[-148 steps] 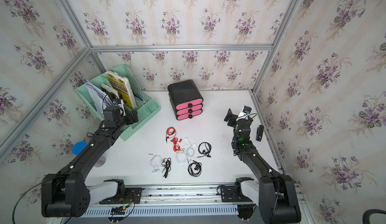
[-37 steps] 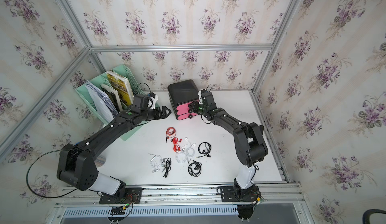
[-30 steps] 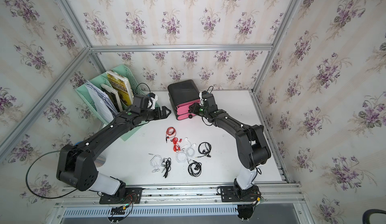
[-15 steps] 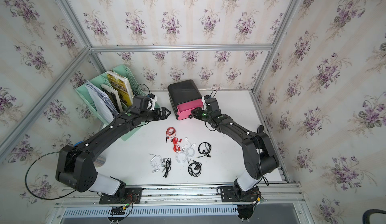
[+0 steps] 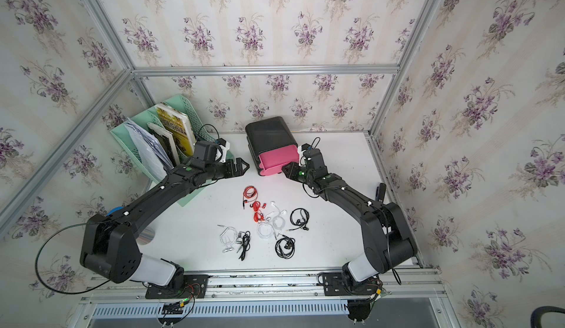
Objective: Place the wired earphones into the drawer by color
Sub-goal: Open the drawer in the storage box.
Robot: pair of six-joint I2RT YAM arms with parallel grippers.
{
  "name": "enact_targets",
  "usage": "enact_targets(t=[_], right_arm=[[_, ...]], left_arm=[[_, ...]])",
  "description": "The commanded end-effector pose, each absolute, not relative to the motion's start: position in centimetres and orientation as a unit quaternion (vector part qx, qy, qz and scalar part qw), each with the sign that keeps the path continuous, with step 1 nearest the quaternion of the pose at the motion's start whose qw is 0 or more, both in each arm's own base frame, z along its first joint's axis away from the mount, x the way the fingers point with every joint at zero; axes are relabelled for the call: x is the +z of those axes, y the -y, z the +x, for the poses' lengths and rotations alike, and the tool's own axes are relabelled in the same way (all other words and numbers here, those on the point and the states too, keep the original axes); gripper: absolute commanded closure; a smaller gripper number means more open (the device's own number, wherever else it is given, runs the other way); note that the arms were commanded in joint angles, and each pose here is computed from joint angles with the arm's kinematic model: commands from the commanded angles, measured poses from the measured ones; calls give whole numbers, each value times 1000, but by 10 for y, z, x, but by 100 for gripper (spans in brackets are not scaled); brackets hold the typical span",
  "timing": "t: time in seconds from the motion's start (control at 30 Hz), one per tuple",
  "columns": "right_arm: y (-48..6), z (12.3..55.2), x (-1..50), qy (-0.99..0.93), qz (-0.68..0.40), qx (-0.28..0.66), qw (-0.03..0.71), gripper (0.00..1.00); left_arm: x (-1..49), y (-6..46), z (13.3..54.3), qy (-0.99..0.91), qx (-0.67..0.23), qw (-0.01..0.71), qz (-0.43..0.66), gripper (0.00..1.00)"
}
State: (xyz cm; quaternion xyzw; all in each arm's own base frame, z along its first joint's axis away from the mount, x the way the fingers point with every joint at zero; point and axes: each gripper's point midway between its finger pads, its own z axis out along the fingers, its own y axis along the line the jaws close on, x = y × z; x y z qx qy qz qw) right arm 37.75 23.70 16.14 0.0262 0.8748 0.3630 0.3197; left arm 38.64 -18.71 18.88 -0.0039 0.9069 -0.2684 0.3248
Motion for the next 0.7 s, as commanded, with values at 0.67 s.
enact_targets(t=[0.67], right_arm=[[-215,349,168,-873,-16,331,358,36]], left_arm=[[124,177,360,-936,-169,307,27,0]])
